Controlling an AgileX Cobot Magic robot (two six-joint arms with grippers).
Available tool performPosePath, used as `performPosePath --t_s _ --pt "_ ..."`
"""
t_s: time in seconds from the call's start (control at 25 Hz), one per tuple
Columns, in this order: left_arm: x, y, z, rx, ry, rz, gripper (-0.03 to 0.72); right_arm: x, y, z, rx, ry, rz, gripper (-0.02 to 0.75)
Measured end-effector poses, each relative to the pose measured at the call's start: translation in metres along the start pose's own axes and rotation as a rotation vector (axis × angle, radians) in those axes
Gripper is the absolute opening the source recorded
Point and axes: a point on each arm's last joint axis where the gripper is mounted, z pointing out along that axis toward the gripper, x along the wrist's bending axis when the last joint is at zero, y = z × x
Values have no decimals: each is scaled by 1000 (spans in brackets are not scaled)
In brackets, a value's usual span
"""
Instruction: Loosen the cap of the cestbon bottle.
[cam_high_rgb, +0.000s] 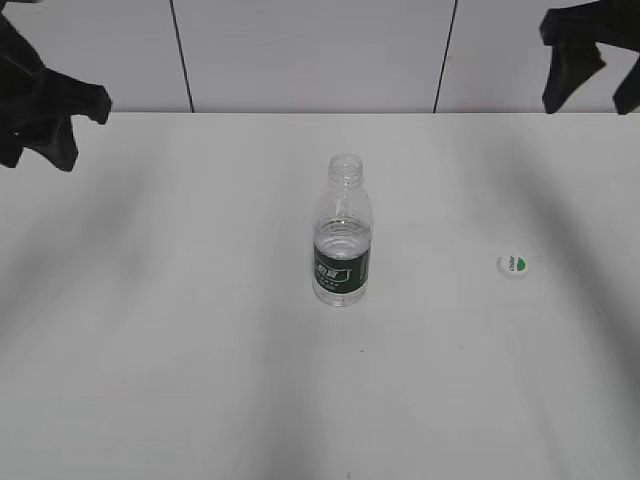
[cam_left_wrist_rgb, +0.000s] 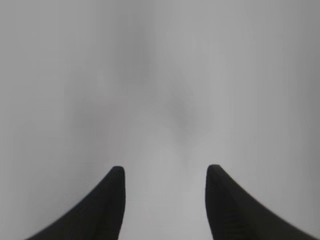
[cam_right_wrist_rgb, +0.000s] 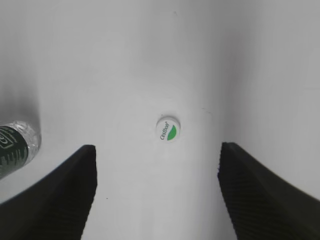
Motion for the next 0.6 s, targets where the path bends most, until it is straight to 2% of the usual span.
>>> performPosePath --t_s 0.16,0.36,0.6 --pt "9 0 -11 97 26 -4 310 -3 -26 -24 -11 -49 -23 582" --pt "39 2 -17 179 53 -8 310 -2 -71 -57 -38 -55 -27 582" --pt "75 -1 -21 212 44 -109 307 2 -133 -93 -103 -33 -26 582"
